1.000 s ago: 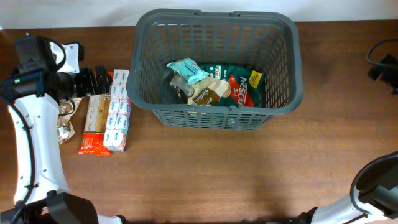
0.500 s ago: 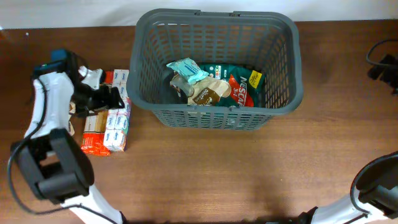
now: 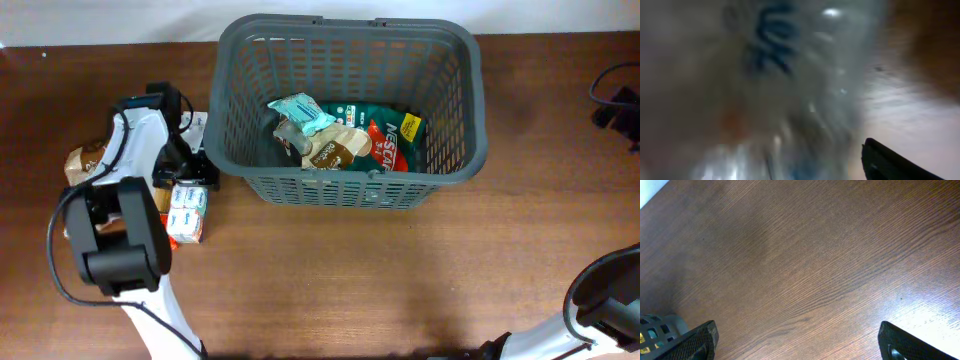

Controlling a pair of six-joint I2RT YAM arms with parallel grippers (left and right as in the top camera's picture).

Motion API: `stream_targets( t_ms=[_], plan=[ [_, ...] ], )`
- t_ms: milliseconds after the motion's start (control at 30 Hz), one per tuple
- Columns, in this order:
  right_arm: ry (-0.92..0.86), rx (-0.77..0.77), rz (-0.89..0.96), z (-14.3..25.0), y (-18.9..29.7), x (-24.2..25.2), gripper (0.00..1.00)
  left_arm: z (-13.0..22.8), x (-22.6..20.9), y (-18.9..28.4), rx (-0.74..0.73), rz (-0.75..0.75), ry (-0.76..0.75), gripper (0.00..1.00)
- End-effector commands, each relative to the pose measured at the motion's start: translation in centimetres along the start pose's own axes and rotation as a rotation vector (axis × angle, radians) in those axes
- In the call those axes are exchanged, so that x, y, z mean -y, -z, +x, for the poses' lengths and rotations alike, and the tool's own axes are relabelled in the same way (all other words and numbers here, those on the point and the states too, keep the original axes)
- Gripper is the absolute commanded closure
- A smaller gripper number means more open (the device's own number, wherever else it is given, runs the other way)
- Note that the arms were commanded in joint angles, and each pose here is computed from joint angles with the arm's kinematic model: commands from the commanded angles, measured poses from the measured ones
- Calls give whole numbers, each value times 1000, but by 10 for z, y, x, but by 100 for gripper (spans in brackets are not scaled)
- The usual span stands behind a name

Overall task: Pack container
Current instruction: 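Reach the left gripper to the Kleenex tissue stack and grasp it, then lift the tissue stack with the left gripper and place it in the basket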

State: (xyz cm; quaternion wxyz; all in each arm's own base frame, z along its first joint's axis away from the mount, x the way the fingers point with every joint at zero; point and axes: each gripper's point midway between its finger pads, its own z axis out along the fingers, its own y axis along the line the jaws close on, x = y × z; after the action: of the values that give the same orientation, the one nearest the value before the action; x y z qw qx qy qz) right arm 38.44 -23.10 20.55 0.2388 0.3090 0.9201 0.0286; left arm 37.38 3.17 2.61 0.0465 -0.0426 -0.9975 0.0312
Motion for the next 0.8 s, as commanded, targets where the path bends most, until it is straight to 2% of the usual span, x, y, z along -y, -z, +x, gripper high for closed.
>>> stream_targets(
  t_ms=[0, 33, 67, 100, 133, 167, 333, 467, 667, 767],
  plan=[
    [-2, 2, -7, 0, 1, -3, 1, 2, -8, -21, -55, -19, 33, 24],
    [-2, 2, -7, 0, 1, -3, 1, 3, -8, -24, -64, -18, 32, 29],
    [-2, 2, -7, 0, 1, -3, 1, 3, -8, -25, -68, -17, 33, 42],
    [-2, 2, -7, 0, 1, -3, 1, 4, -8, -26, -72, -16, 33, 60],
    [-2, 2, -7, 0, 1, -3, 1, 5, -7, -26, -75, -13, 33, 83],
    [-2, 2, -7, 0, 1, -3, 1, 5, -7, -24, -77, -12, 33, 96],
    [-2, 2, -7, 0, 1, -3, 1, -2, -7, 9, -64, -14, 32, 98],
    [-2, 2, -7, 0, 1, -3, 1, -28, -10, 67, 48, -43, 27, 98],
    [-2, 2, -7, 0, 1, -3, 1, -68, -16, 197, 386, -129, 16, 98],
    [-2, 2, -7, 0, 1, -3, 1, -79, -11, 267, 596, -185, -68, 98]
  ],
)
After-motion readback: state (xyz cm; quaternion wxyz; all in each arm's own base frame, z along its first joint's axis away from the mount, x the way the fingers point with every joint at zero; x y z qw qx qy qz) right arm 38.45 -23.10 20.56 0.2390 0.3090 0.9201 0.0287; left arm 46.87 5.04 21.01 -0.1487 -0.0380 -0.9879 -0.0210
